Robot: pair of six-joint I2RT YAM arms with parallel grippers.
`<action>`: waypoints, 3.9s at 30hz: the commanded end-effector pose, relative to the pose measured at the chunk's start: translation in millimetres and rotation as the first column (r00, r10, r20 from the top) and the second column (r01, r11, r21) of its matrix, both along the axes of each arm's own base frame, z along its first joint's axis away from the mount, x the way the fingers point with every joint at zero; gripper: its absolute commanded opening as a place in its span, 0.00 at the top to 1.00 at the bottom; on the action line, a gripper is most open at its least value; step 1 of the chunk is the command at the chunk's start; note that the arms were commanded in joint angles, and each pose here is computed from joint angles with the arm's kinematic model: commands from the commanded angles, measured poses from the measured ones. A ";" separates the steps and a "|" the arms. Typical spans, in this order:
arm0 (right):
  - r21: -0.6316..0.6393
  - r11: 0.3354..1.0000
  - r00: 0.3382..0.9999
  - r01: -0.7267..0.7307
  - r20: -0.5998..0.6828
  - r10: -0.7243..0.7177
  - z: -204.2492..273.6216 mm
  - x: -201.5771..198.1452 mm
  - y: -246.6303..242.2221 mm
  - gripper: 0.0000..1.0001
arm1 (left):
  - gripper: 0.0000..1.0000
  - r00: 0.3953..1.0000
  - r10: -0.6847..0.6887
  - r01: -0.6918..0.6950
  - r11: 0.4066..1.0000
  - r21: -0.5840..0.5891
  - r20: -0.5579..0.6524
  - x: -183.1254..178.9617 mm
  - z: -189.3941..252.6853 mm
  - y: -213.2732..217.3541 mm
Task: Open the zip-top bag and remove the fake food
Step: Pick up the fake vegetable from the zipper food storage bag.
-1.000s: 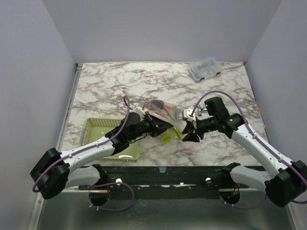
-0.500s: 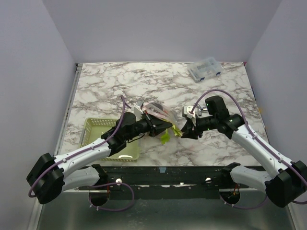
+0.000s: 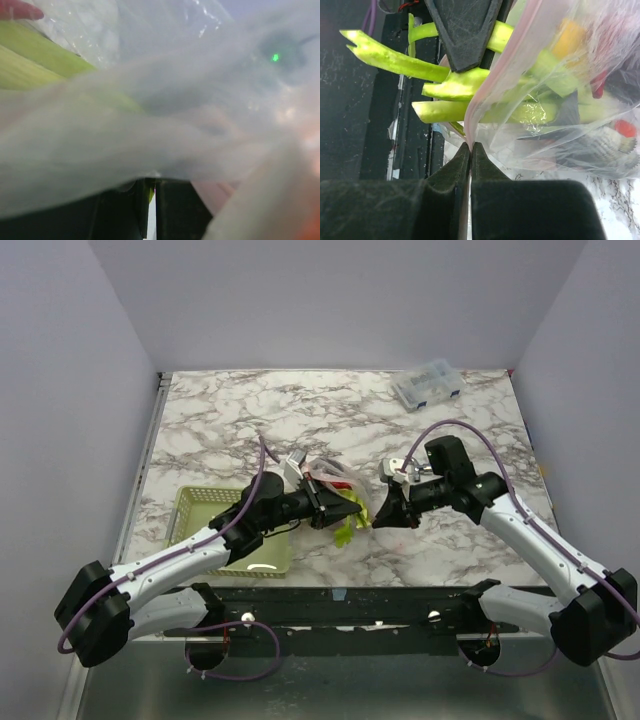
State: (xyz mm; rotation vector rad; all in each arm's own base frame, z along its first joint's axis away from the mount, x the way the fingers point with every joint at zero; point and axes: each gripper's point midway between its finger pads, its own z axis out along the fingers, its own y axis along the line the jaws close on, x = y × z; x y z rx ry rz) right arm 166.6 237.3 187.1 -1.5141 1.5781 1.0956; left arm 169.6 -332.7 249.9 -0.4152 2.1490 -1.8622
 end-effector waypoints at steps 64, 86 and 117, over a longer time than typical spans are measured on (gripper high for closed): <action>0.082 0.992 0.934 -0.095 0.353 0.060 106.3 81.9 41.1 0.13 | 1.00 0.615 -0.628 0.376 0.765 0.523 0.477 -40.3 17.6 36.9; 0.148 0.975 0.956 -0.166 0.266 0.123 97.9 41.1 52.6 1.00 | 1.00 0.642 -0.584 0.339 0.797 0.499 0.497 -44.7 8.3 43.5; 0.169 0.986 0.976 0.009 0.213 -0.045 75.8 38.2 -7.5 1.00 | 1.00 0.670 -0.491 0.227 0.850 0.476 0.557 -49.7 24.6 64.4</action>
